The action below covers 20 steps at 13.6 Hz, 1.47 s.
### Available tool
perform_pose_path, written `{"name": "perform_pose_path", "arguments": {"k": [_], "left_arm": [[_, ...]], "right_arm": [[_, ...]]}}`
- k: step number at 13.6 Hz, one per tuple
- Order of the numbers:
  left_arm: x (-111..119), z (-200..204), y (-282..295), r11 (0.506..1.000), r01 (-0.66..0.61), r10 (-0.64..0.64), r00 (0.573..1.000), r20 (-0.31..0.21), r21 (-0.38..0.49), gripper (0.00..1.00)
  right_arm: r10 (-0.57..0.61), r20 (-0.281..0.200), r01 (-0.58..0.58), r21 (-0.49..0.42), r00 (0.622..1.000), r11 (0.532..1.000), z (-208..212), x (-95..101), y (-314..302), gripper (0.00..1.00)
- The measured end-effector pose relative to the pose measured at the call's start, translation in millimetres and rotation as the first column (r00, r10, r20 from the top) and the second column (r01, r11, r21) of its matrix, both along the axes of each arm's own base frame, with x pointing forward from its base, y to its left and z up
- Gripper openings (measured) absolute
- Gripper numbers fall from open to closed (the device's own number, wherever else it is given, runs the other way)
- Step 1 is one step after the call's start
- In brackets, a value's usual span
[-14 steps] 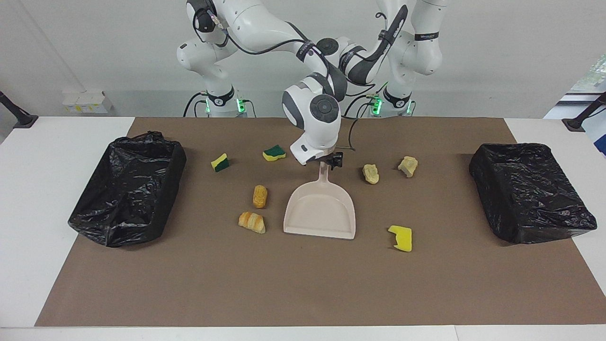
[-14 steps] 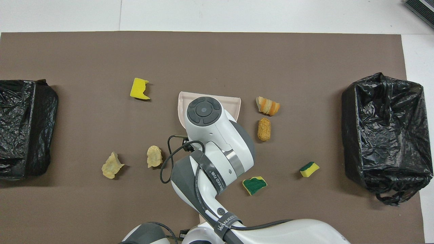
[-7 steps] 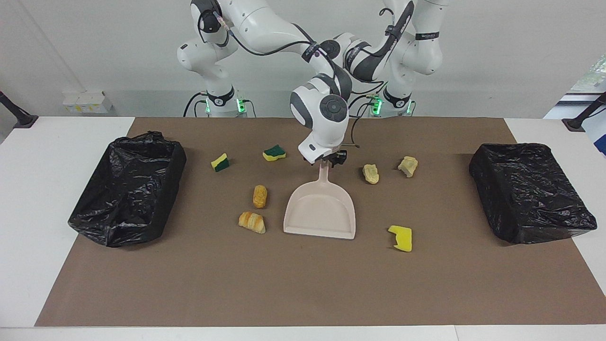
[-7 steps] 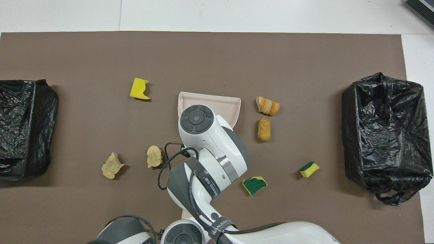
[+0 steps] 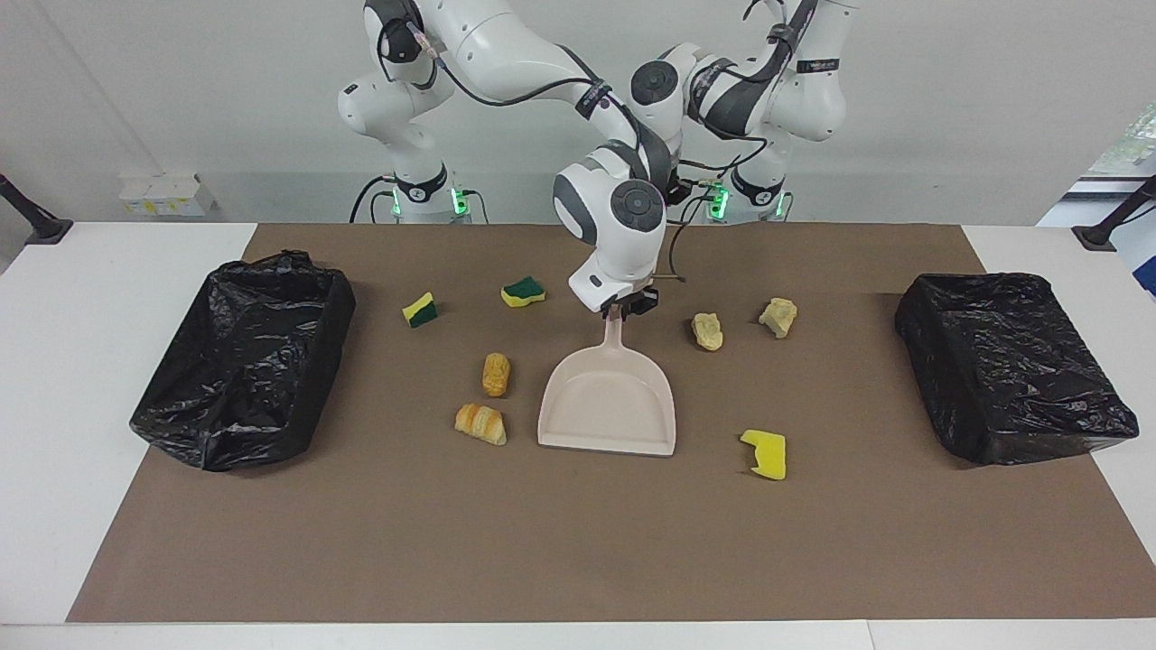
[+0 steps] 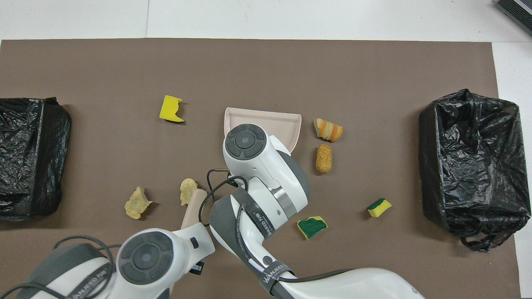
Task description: Sweep and dump trash in bin
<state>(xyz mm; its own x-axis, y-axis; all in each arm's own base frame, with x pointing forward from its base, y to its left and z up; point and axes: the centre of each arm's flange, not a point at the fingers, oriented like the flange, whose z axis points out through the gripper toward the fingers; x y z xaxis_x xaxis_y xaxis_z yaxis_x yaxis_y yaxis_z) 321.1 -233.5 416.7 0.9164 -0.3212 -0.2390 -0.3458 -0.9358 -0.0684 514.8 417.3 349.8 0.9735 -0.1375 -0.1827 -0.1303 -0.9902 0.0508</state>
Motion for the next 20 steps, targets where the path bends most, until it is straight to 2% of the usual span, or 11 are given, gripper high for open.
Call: {"name": "perform_pose_path", "arguments": {"k": [2, 4, 6, 9, 12, 14, 15, 18, 20], "left_arm": [[34, 16, 35, 1.000, 0.009, -0.008, 0.999, 0.032, -0.029, 0.26], [70, 28, 67, 0.998, 0.031, -0.027, 0.997, 0.072, -0.057, 0.26], [110, 34, 99, 0.997, 0.003, 0.004, 0.996, 0.090, -0.077, 0.26], [170, 37, 132, 0.995, -0.051, 0.060, 0.993, 0.104, -0.090, 0.26], [226, 23, 146, 0.997, -0.049, 0.056, 0.991, 0.120, -0.061, 0.26], [260, 12, 155, 0.997, -0.047, 0.056, 0.988, 0.146, -0.062, 0.26], [276, 8, 159, 0.998, -0.024, 0.034, 0.987, 0.157, -0.066, 0.26], [307, -3, 161, 0.990, 0.127, -0.109, 0.969, 0.222, -0.068, 0.26], [314, -15, 166, 0.984, 0.167, -0.149, 0.964, 0.219, -0.066, 0.26]], "right_arm": [[0.042, 0.022, -0.043, 0.014, 0.999, 0.999, 8, 15.1, -15, 0.32], [0.126, 0.048, -0.128, 0.042, 0.991, 0.991, 27, 34.1, -43, 0.32], [0.221, 0.074, -0.225, 0.044, 0.972, 0.973, 46, 48.3, -72, 0.32], [0.359, 0.051, -0.361, 0.026, 0.932, 0.932, 63, 51.3, -98, 0.32], [0.488, 0.009, -0.488, 0.010, 0.873, 0.873, 69, 46.2, -108, 0.32], [0.584, -0.017, -0.584, 0.011, 0.812, 0.812, 65, 44.2, -116, 0.32], [0.644, -0.030, -0.643, 0.015, 0.765, 0.765, 61, 42.8, -120, 0.32], [0.817, -0.045, -0.814, 0.068, 0.575, 0.577, 50, 44.8, -144, 0.32], [0.864, -0.062, -0.862, 0.065, 0.500, 0.503, 46, 42.0, -152, 0.32]]}}
